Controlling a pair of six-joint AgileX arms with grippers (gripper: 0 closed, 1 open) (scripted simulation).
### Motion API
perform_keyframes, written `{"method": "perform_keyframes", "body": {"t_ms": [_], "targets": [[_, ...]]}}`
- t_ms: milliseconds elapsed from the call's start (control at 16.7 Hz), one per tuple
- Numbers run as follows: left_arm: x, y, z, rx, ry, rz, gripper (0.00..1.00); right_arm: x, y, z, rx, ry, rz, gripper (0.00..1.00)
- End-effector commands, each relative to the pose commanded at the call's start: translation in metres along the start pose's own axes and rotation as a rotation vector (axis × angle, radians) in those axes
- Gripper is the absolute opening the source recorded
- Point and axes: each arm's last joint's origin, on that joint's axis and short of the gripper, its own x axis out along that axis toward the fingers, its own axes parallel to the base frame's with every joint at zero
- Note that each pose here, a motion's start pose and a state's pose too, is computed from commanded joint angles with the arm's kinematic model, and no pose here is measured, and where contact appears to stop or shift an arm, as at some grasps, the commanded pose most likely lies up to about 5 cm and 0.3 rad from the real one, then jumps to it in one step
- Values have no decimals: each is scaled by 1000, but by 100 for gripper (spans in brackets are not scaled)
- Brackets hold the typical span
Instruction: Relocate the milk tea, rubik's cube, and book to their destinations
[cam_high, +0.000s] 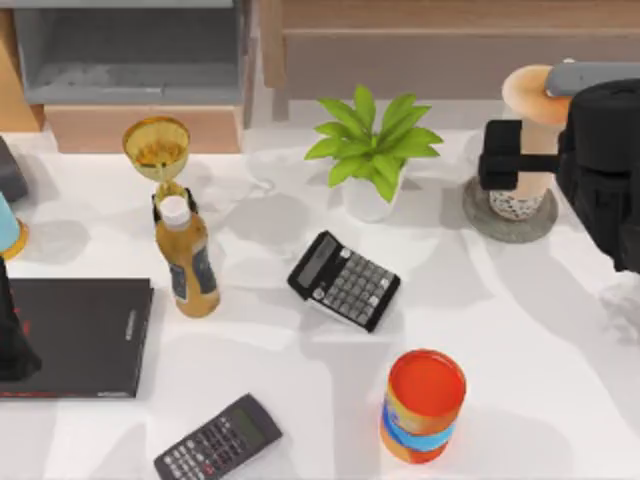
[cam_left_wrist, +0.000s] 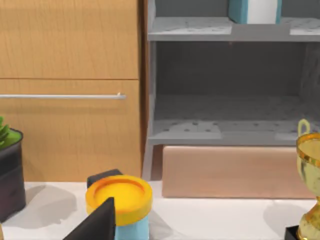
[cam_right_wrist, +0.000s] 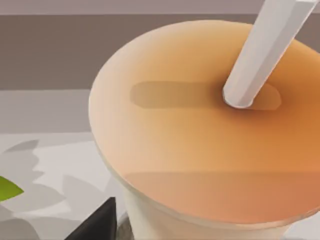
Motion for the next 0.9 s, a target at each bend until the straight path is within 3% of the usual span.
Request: {"method": "perform_keyframes", "body": {"t_ms": [600,900], "targets": [[0,0,0,0,0,0,100,-20,-2,18,4,-3,2,100],[0,0,0,0,0,0,100,-38,-3,32,-52,54,94,100]]}}
